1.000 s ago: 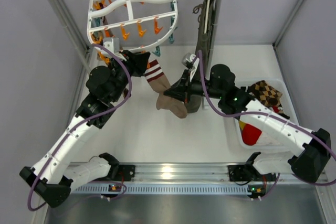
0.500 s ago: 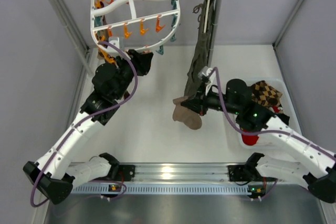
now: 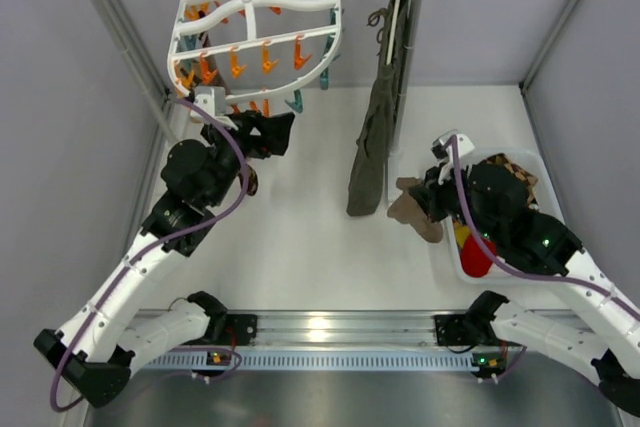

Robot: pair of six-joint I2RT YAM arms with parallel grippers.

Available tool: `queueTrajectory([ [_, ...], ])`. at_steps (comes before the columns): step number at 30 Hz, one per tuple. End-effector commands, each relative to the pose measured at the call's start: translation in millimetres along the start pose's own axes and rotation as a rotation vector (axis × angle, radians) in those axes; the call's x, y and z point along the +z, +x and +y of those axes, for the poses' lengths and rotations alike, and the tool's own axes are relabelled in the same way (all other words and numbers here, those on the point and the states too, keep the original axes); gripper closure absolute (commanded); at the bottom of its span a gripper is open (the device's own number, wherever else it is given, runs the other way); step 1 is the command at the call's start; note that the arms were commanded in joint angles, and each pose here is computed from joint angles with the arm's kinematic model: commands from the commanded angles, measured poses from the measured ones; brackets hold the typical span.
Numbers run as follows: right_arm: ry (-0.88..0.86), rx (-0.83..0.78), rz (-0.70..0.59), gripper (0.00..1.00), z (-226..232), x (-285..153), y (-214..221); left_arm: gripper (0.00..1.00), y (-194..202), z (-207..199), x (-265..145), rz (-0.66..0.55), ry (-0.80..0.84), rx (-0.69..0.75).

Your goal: Remove the socks clipped to the hanger

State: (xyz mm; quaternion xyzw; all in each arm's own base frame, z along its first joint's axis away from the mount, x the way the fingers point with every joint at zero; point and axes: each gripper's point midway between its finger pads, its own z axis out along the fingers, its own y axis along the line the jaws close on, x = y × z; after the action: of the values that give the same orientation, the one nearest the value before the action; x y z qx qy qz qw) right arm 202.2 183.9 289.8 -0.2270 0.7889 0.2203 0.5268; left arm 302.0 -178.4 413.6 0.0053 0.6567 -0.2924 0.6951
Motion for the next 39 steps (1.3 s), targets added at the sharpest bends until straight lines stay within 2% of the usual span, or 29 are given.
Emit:
queueTrajectory([
  [1,0.238,0.006,-0.011,1.0,-46,-29,-12,0.14,-8,-6,-11,-0.035,0.044,-0.021],
  [7,0.49,0.039,0.035,1.0,-102,-36,-16,0.06,5,-2,-24,-0.002,0.043,-0.039],
  [10,0.647,0.103,0.033,1.0,-144,-44,-18,0.04,13,4,-32,0.027,0.023,-0.025],
  [13,0.761,0.155,0.067,0.96,-182,-43,-8,0.02,12,7,-37,0.032,0.014,-0.005],
  [17,0.775,0.212,0.116,0.91,-206,-26,12,0.02,11,12,-40,0.034,-0.014,0.013],
  [24,0.715,0.274,0.2,0.88,-213,9,54,0.02,17,20,-41,0.052,-0.049,0.009],
  [29,0.781,0.313,0.24,0.42,-221,7,73,0.02,17,20,-43,0.054,-0.053,0.015],
  [32,0.805,0.321,0.194,0.3,-221,-4,59,0.02,16,20,-42,0.055,-0.055,0.018],
  [34,0.78,0.327,0.131,0.09,-212,-12,39,0.02,15,20,-42,0.052,-0.055,0.019],
  [36,0.709,0.338,0.082,0.01,-199,-14,25,0.02,16,21,-41,0.055,-0.057,0.021],
  [39,0.549,0.34,-0.063,0.0,-167,-20,-10,0.02,16,22,-40,0.055,-0.065,0.025],
])
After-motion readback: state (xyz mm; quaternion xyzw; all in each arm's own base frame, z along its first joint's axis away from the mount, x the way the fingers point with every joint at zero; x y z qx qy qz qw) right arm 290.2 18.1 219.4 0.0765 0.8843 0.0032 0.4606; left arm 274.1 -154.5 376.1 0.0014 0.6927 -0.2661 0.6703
